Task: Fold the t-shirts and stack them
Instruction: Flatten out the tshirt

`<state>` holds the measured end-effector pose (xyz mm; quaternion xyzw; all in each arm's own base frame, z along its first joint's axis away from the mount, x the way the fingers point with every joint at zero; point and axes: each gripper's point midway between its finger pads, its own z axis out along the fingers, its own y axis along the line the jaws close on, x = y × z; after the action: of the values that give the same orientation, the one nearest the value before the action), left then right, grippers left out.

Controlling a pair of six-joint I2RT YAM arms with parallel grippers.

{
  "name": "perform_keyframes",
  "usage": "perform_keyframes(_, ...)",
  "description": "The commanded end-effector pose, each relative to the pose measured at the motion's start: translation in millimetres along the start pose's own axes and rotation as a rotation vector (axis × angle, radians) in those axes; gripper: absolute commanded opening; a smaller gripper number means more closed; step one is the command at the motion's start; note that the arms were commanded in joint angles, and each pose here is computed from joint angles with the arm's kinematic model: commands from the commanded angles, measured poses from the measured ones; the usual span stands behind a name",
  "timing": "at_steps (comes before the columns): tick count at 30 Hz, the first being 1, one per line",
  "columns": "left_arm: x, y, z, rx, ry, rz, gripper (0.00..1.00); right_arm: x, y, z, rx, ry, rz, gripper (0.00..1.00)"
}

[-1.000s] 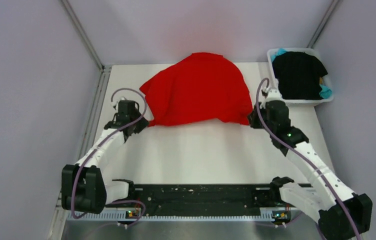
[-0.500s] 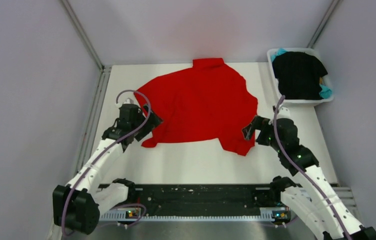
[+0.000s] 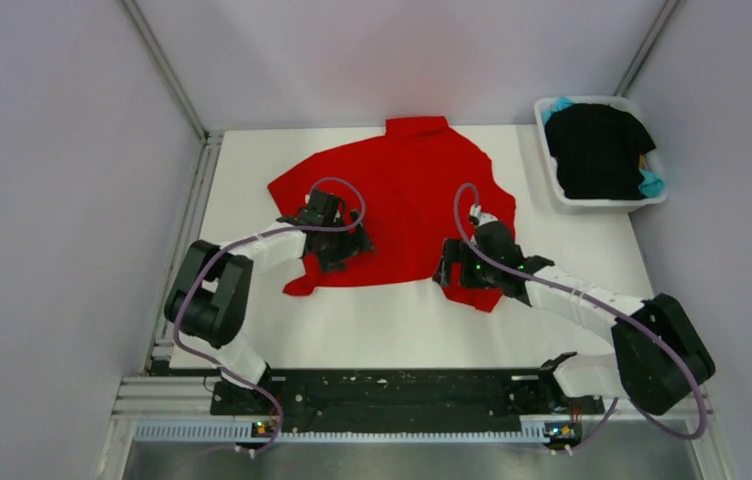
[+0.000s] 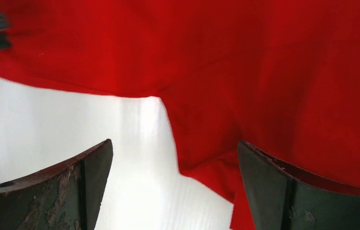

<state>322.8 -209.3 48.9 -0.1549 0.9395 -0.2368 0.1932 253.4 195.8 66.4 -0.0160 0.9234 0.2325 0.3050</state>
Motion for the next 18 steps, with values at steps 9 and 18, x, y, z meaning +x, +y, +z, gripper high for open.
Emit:
perform_keyframes(9, -13, 49, 8, -0.125, -0.045, -0.081, 0.99, 43, -111, -70, 0.574, -0.03, 0.213, 0.99)
perform_keyframes(18, -11, 37, 2, -0.064, -0.039, -0.067, 0.99, -21, -37, -118, 0.117, -0.375, 0.196, 0.99)
